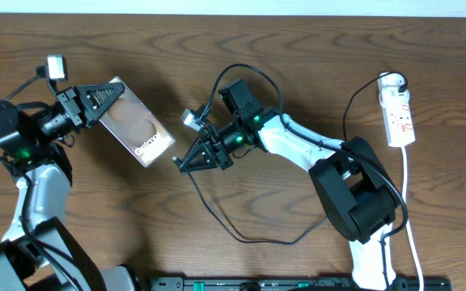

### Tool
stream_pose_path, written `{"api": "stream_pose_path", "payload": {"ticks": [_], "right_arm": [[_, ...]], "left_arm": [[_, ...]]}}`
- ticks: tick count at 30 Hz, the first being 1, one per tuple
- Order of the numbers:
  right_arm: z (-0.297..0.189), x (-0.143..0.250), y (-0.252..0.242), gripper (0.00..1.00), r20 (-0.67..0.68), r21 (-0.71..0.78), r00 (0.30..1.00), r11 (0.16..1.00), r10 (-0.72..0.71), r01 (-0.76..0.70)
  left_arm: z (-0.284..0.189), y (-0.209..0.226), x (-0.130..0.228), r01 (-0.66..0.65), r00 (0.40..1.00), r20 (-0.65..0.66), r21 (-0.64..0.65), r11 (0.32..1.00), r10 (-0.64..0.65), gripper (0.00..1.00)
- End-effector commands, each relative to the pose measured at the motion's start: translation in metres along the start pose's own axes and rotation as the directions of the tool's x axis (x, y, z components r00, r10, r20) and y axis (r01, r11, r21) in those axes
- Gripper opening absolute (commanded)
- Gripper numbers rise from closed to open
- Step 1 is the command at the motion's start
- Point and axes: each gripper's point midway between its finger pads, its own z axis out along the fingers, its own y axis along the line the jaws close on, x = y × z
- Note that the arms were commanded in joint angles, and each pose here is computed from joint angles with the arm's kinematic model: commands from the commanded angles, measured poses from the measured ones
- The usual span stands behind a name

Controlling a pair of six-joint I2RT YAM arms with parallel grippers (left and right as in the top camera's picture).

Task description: Plug charger to phone and switch on socket

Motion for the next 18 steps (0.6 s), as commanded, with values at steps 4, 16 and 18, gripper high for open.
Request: {"api": "stream_pose_path", "payload": {"ticks": [4, 16, 18], "right_arm": [[0.009, -0.013, 0.024, 0.01, -0.009, -0.031, 0.998, 0.997, -0.065, 0.065], [0.031, -0.019, 0.035, 0.01, -0.027, -0.077, 0.996, 0.993, -0.089, 0.087], [0.030, -0.019, 0.035, 0.01, -0.025, -0.074, 0.996, 0.994, -0.084, 0.082]], "left_arm": [[0.001, 0.014, 0.000, 0.047, 0.999, 0.006, -0.005, 0.999, -0.047, 0.07], [0.001, 0.016, 0.000, 0.050, 0.999, 0.005, -0.005, 0.999, -0.050, 0.07], [0.001, 0.016, 0.000, 0.050, 0.999, 0.004, -0.005, 0.999, -0.050, 0.07]]}}
